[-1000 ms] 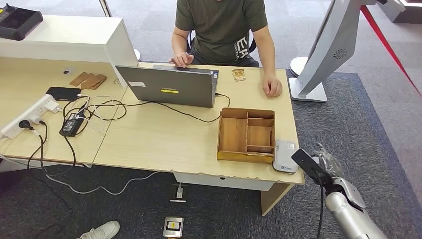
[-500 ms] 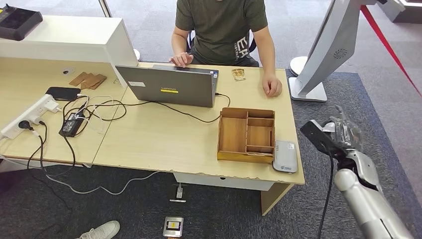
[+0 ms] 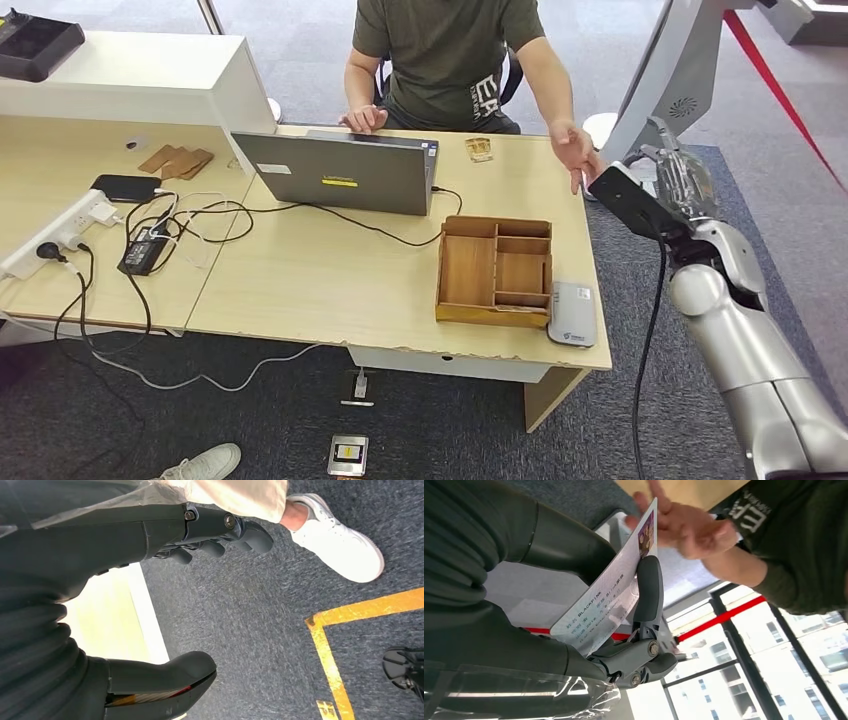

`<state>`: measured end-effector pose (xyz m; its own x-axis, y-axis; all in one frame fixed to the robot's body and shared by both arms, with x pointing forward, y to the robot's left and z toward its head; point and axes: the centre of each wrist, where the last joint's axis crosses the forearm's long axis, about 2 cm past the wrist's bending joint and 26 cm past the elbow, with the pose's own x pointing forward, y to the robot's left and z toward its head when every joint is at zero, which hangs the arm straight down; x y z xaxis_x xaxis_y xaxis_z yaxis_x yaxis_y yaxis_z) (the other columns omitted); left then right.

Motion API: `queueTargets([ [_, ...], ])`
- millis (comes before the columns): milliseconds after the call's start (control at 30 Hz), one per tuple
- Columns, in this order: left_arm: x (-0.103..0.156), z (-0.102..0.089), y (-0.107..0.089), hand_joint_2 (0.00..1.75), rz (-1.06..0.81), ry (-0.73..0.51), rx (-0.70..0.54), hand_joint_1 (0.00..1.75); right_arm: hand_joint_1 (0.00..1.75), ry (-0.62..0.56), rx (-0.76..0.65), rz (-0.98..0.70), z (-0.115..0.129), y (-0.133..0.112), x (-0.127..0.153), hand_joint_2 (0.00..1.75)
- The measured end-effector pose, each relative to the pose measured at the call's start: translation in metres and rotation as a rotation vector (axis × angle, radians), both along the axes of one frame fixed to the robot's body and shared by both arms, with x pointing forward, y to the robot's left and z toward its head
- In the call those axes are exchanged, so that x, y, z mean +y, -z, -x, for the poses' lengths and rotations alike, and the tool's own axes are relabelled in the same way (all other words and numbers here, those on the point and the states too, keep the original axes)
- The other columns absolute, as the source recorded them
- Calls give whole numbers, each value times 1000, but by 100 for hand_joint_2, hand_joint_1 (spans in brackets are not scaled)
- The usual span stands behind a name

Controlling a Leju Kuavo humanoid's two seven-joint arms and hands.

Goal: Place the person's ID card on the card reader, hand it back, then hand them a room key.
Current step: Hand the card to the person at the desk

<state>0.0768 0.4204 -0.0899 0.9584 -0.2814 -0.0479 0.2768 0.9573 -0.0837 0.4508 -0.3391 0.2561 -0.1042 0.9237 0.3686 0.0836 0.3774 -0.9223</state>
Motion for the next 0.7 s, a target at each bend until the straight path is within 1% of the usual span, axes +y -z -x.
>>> queueTargets([
  [133,0,-2,0,175,0,8,-6,0,175,-86,-15,9,-15,-18,32,175],
  [267,-1,-2,0,175,1,11,-8,0,175,-137,-5,5,-22,-23,54,175],
  [533,-1,-2,0,175,1,15,-8,0,175,-208,52,10,-29,-18,93,175],
  [700,-1,-1,0,175,0,15,-3,0,175,-226,80,27,-29,-13,107,175],
])
